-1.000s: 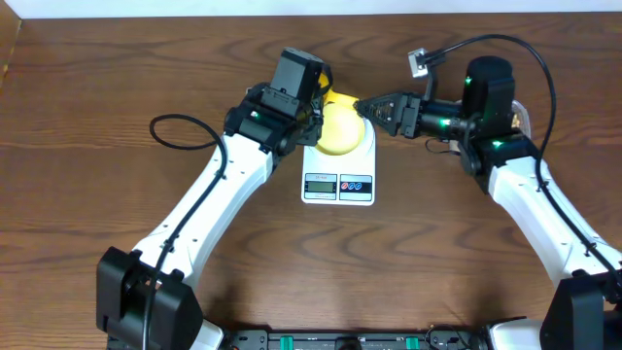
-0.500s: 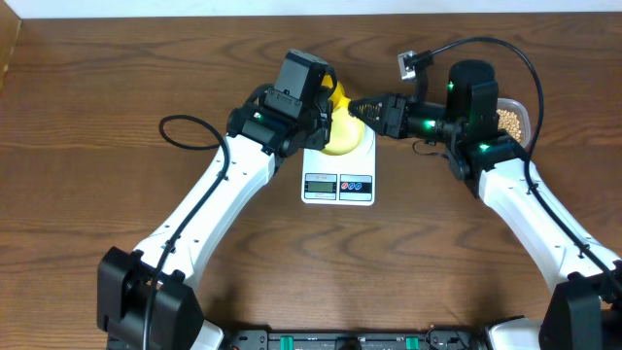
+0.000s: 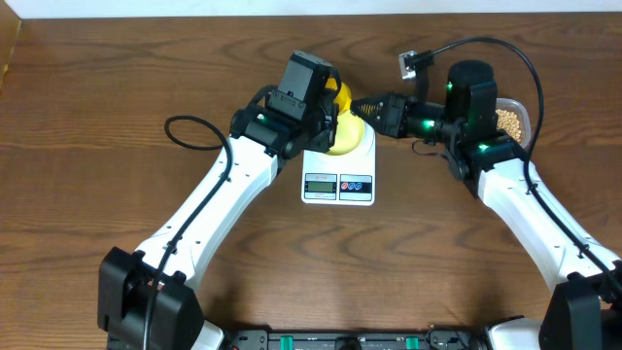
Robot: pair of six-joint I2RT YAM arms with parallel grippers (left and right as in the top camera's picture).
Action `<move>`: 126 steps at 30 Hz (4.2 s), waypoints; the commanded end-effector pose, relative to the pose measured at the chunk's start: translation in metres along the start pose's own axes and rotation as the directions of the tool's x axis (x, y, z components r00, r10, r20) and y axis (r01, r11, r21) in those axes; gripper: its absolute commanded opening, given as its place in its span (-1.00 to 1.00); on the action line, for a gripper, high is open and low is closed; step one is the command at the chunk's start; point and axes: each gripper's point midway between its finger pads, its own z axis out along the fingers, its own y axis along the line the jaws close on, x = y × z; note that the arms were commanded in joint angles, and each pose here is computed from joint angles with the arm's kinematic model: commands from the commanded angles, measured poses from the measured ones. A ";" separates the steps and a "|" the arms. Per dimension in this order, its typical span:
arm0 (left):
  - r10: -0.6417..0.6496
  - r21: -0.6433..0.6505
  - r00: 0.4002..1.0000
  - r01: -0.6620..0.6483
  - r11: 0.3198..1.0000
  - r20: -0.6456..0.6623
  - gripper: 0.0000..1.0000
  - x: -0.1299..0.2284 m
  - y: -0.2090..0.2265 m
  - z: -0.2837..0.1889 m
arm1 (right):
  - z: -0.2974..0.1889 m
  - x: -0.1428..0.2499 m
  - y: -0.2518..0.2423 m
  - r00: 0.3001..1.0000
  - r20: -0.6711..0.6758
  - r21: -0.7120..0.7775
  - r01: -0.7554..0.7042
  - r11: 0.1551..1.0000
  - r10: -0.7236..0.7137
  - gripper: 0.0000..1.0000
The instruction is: Scoop item into bowl and weigh 50g on scale
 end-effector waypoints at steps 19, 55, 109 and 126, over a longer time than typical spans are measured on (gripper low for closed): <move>-0.001 -0.004 1.000 0.001 1.000 -0.008 -0.29 0.003 0.000 0.001 | 0.001 -0.006 0.003 1.000 0.014 0.008 0.004 1.000 -0.004 -0.98; 0.937 -0.035 0.338 -0.939 0.342 0.089 0.70 -0.075 -0.022 -0.068 | -0.099 -0.062 -0.036 0.993 0.004 0.230 0.113 0.967 -0.117 -0.97; 0.978 -0.102 -0.142 -0.982 -0.158 -0.150 -0.85 0.024 0.097 -0.018 | -0.165 -0.079 -0.071 0.993 0.009 0.481 0.096 0.871 -0.114 -0.98; 0.875 -0.025 -0.444 -0.889 -0.457 -0.194 -0.85 0.028 0.140 0.035 | -0.169 -0.077 -0.079 0.995 0.005 0.522 0.084 0.849 -0.101 -0.98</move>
